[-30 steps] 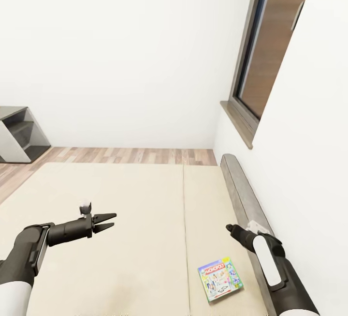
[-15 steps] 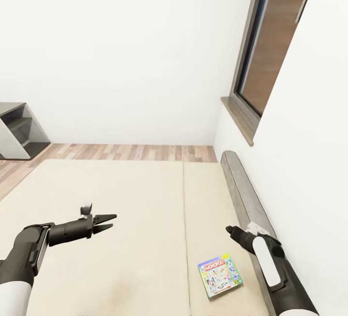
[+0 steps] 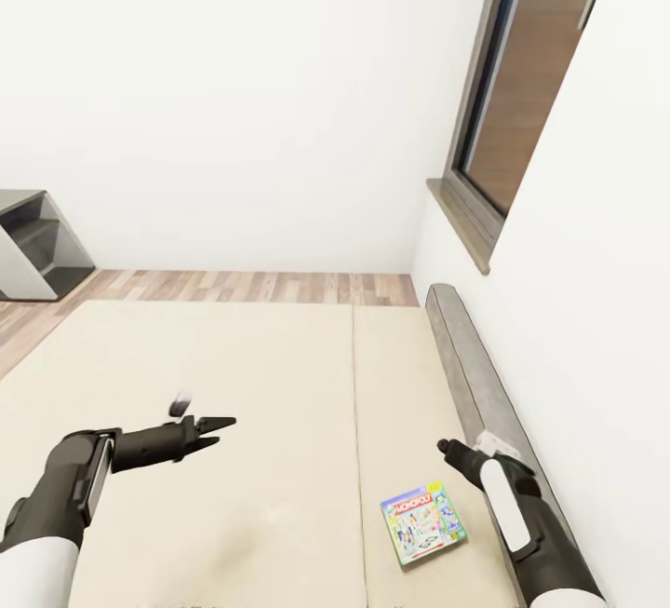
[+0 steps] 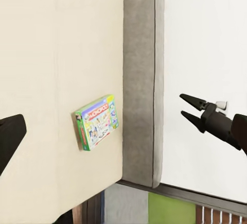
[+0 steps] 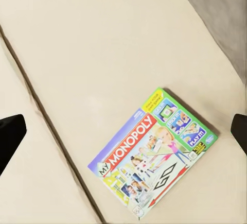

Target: Put all the toys in the child's room - the three board games (two on the bed and one on the table), the two jigsaw puzzles on the table, and the tennis ball on the table - inside the toy box on the table in the child's room.

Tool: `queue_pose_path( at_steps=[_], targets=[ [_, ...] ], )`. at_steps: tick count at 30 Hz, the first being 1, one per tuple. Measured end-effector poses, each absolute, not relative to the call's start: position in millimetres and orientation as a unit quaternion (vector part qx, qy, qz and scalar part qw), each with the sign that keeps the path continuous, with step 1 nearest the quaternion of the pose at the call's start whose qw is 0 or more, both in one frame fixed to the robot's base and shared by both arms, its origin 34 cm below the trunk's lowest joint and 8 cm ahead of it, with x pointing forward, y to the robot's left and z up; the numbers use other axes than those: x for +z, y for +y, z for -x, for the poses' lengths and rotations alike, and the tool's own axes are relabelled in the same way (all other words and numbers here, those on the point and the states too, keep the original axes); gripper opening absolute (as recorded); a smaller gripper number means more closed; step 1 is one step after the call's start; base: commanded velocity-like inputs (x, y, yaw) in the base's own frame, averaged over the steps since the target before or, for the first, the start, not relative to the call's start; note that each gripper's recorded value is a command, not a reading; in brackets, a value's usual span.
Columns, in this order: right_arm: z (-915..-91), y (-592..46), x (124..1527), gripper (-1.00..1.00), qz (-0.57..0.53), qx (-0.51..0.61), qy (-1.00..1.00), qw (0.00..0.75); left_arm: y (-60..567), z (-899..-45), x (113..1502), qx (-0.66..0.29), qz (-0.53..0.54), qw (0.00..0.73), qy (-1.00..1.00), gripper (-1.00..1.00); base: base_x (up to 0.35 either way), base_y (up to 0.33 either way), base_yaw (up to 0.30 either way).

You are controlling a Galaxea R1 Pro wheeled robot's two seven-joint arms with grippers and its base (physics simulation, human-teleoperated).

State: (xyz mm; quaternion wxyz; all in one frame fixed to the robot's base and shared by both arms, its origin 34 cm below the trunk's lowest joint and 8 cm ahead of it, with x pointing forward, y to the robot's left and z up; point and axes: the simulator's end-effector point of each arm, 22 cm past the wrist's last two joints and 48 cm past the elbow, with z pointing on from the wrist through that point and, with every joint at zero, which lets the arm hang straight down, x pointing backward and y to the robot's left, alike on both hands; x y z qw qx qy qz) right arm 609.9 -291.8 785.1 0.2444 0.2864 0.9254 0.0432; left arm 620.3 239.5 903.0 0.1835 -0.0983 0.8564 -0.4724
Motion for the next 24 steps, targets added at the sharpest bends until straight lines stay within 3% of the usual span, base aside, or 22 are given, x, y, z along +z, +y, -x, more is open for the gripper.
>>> queue_pose_path(
  at_steps=[24],
  targets=[
    [-600.2,-280.7,756.8,1.0,-0.27,0.03,0.935,0.226,232.9,-616.4,878.8,-0.466,0.108,0.164,0.863,1.0,0.0,0.0,0.0]
  ],
)
